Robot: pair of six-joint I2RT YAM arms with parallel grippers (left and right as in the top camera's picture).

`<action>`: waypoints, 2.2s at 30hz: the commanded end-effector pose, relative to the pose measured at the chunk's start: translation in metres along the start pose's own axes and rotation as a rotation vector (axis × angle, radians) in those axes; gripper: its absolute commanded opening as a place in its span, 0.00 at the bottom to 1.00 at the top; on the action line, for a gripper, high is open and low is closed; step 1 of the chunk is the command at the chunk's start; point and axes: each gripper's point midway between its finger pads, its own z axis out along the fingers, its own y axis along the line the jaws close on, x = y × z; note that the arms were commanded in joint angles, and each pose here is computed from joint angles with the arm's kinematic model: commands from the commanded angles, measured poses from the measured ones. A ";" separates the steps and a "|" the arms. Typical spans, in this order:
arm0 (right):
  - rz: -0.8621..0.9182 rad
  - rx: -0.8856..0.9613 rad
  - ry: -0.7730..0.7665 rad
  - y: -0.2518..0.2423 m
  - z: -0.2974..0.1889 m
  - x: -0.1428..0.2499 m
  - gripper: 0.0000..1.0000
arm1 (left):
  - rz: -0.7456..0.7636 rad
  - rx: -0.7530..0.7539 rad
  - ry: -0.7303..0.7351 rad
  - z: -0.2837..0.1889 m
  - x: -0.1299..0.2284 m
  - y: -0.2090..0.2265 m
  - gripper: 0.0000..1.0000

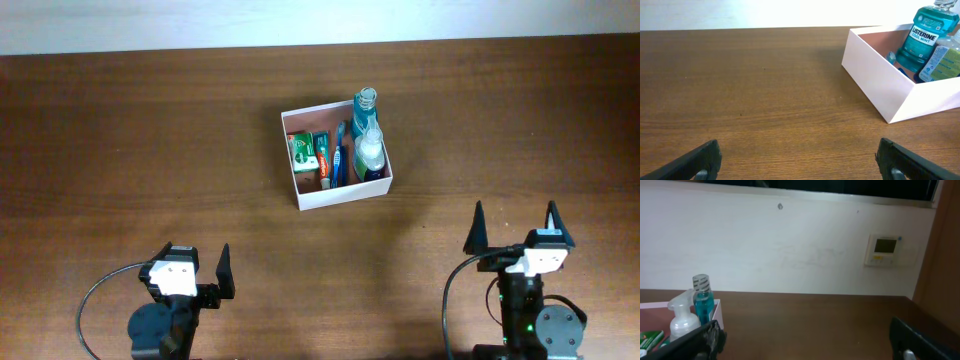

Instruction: Pack container

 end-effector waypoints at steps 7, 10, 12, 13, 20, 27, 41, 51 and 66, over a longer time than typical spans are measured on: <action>-0.005 -0.020 0.019 0.005 0.000 0.025 0.98 | 0.020 0.015 0.000 0.001 0.003 -0.003 0.99; -0.004 -0.021 0.037 0.006 0.000 0.034 0.98 | 0.020 0.015 0.000 0.001 0.003 -0.003 0.99; -0.004 -0.022 0.051 0.006 0.001 0.041 0.98 | 0.020 0.015 0.000 0.001 0.003 -0.003 0.99; -0.004 -0.023 0.060 0.007 0.001 0.045 0.98 | 0.020 0.015 0.000 0.001 0.003 -0.003 0.99; -0.003 -0.024 0.083 0.008 0.003 0.060 0.98 | 0.020 0.015 0.000 0.001 0.003 -0.003 0.99; -0.002 -0.026 0.120 0.008 0.002 0.073 0.98 | 0.020 0.015 0.000 0.001 0.003 -0.003 0.99; 0.000 -0.030 0.171 0.009 0.000 0.086 0.98 | 0.020 0.015 0.000 0.001 0.003 -0.003 0.99; 0.000 -0.030 0.171 0.009 0.001 0.086 0.98 | 0.020 0.015 0.000 0.001 0.003 -0.003 0.99; 0.000 -0.030 0.171 0.009 0.000 0.086 0.98 | 0.020 0.015 0.000 0.001 0.003 -0.003 0.99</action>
